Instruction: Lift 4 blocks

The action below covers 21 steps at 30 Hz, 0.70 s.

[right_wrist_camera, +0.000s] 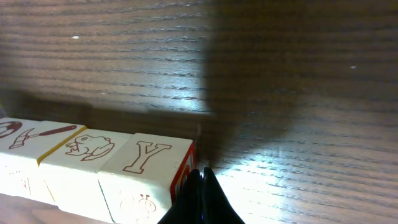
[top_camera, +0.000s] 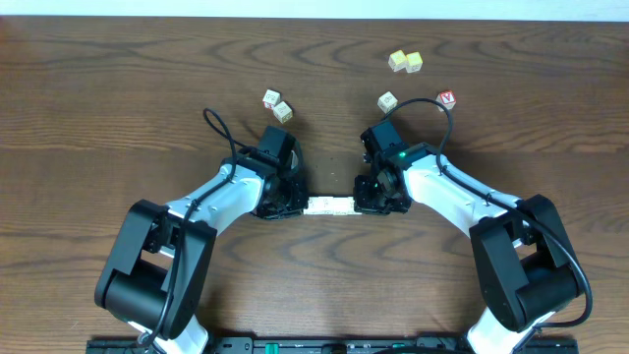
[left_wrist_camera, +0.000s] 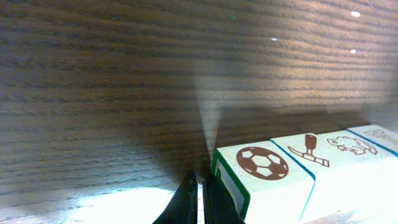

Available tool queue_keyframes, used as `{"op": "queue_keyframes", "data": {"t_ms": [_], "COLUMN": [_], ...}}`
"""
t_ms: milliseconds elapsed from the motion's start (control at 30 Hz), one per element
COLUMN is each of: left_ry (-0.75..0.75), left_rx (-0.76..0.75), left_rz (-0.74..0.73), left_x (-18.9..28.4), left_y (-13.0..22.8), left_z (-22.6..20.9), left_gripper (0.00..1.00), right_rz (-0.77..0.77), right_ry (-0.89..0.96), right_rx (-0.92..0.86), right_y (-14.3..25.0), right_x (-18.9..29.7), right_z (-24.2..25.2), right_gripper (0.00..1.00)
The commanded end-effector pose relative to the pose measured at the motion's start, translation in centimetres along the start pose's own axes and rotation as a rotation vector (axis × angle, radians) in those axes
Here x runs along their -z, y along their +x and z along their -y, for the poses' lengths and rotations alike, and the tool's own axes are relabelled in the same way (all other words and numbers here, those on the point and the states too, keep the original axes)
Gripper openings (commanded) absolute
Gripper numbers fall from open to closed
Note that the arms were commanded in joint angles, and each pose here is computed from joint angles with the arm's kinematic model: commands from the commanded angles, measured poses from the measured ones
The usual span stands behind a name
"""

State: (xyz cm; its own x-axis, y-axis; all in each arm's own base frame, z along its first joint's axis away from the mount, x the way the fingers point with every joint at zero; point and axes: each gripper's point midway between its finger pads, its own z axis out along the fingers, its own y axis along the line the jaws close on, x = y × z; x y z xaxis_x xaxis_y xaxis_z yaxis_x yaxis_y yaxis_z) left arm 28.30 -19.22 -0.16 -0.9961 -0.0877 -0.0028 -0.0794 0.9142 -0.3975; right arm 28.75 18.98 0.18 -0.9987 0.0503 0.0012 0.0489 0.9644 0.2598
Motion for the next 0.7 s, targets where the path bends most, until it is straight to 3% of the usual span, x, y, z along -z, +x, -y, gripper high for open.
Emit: {"op": "queue_keyframes", "data": {"t_ms": [0,667], "left_ry": [0.009,0.031], "left_rx": [-0.074,-0.093], "left_rz": [0.001,0.041], "left_x": [0.2,2.5], "left_y": [0.8,0.8], "left_z": [1.2,2.3], "left_gripper": [0.07,0.07], "right_rz": [-0.013,0.045], "right_ry": [-0.030,-0.078], "right_rx": [0.028,0.051], "right_y": [0.3,-0.3], "right_x": [-0.1,2.9], "right_z": [-0.9,-2.4], "right_gripper": [0.01,0.01]}}
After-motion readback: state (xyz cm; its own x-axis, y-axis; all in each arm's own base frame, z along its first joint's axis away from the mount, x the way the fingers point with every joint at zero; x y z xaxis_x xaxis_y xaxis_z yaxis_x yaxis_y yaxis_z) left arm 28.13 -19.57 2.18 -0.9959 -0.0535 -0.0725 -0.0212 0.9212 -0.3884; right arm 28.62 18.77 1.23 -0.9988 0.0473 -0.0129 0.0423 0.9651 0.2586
